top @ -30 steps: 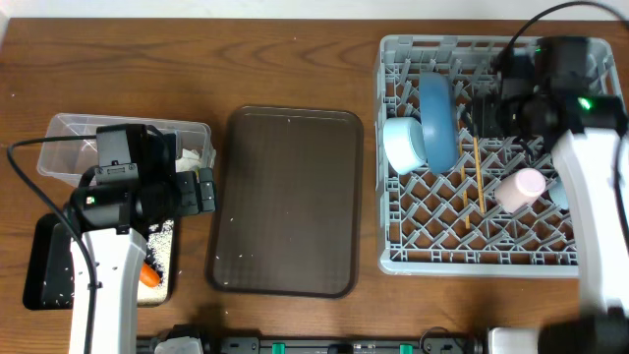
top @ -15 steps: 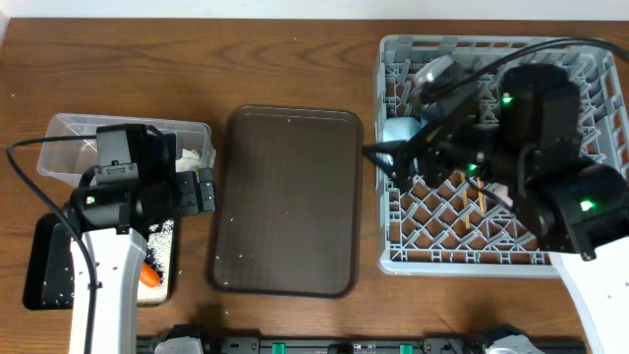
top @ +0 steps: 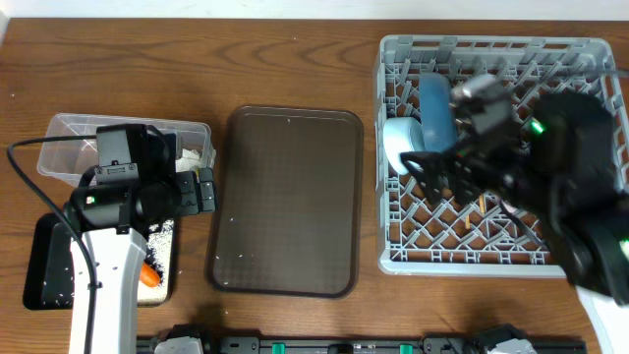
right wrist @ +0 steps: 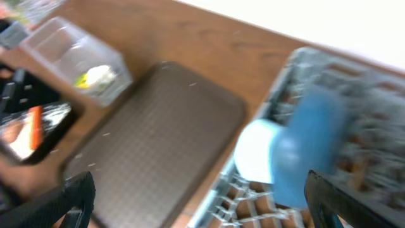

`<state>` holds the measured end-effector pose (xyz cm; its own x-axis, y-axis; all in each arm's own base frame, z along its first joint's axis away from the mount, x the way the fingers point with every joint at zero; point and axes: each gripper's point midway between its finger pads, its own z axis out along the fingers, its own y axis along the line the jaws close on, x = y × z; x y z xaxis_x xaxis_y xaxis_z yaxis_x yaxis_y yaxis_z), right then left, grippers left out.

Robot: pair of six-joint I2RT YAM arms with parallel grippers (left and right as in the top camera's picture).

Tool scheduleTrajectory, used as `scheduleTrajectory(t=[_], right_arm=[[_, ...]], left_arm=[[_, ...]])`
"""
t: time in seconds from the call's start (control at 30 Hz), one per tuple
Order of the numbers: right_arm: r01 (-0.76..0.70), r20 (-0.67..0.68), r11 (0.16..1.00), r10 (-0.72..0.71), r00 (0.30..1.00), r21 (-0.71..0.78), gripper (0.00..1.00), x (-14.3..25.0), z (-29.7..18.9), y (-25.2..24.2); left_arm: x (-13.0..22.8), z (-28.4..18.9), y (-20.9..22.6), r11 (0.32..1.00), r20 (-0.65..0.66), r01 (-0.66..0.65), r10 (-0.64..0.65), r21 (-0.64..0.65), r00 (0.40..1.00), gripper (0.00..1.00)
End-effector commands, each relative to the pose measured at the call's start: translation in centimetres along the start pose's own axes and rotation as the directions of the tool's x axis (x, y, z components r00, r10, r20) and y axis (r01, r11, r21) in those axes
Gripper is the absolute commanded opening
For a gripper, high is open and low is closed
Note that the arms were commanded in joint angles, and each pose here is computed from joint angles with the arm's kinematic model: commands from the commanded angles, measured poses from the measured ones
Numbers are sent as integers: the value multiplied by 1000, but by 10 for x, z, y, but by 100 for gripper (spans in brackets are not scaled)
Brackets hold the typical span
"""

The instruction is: Sort waste into correct bins and load items into the dishwasher rack

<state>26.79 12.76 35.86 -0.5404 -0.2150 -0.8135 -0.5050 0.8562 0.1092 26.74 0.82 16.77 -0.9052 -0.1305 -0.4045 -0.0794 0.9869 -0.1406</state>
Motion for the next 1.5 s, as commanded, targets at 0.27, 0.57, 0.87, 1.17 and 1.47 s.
scheduleTrajectory(t=[0.27, 0.57, 0.87, 1.17, 1.47], right_arm=[[-51, 152, 904, -16, 988, 425, 99, 42, -87, -59], [-111, 315, 879, -47, 948, 464, 98, 99, -65, -74], [-170, 490, 875, -85, 868, 452, 99, 136, -24, -88], [-191, 541, 877, -90, 836, 441, 99, 168, 10, -97], [-246, 575, 886, -27, 818, 392, 99, 193, 43, -106]], left_arm=[[-3, -3, 1, 1000, 11, -12, 13, -11, 1000, 98], [-3, -3, 1, 1000, 11, -12, 13, -11, 1000, 98], [-3, -3, 1, 1000, 12, -12, 13, -11, 1000, 98], [-3, -3, 1, 1000, 11, -12, 13, -11, 1000, 98], [-3, -3, 1, 1000, 11, -12, 12, -11, 1000, 98]])
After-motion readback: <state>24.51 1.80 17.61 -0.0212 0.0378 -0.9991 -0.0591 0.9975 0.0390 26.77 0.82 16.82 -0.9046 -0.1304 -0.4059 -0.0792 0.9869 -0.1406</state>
